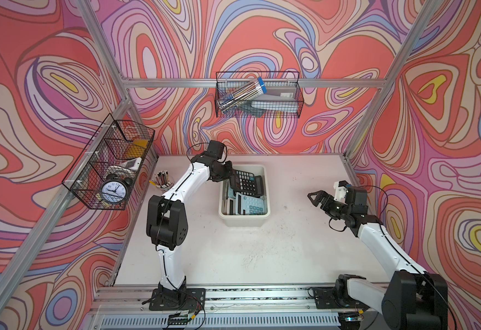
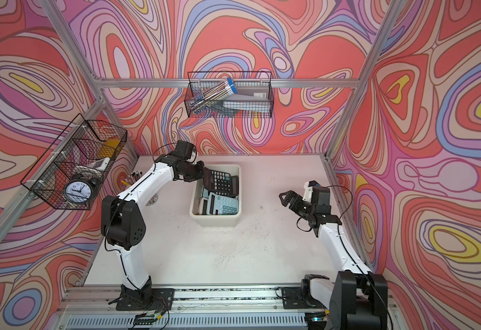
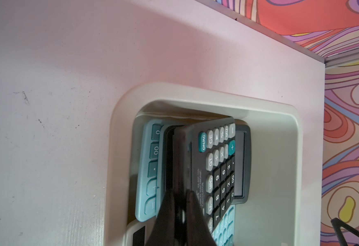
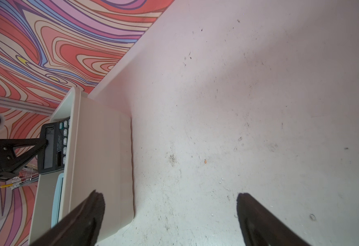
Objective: Put the calculator in the storage box
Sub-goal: Place the calculator in the storage box.
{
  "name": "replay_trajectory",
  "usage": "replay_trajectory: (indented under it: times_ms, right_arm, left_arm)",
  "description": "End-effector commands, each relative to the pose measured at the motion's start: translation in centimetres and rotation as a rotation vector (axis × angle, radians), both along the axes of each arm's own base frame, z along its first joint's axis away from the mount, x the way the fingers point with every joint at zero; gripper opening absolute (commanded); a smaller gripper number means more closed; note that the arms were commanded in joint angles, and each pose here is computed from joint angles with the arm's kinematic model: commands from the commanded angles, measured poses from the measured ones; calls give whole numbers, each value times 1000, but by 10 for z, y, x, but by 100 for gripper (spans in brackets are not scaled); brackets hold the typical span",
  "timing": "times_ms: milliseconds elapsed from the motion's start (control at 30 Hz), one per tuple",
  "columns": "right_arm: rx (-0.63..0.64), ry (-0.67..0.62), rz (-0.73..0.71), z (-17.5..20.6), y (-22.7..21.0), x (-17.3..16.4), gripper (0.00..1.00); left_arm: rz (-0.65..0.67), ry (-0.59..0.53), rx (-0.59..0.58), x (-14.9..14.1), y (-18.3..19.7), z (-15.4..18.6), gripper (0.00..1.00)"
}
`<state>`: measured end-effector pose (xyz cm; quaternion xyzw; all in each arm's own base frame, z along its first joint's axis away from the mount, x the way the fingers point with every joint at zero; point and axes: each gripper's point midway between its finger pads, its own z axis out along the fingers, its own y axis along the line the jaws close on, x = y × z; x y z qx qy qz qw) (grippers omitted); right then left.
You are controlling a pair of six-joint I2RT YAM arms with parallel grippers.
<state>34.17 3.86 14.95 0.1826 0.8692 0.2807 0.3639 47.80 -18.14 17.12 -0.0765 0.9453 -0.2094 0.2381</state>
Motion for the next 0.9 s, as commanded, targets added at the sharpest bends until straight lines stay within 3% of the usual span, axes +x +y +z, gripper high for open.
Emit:
replay_trajectory:
  times_ms: [0,300,667,867]
  right_arm:
    - [3,-6,12,-2,1,1,98]
    - [17,-3,25,-3,4,1,98]
    - [39,-17,44,3,9,0,98]
    - [51,-30,54,9,11,-1,98]
  left_arm:
    - [-9,19,51,1,8,-8,0]
    - [-20,34,76,2,9,-8,1]
    - [-32,3,45,-9,7,16,35]
    - [-23,-41,39,-22,13,37,48]
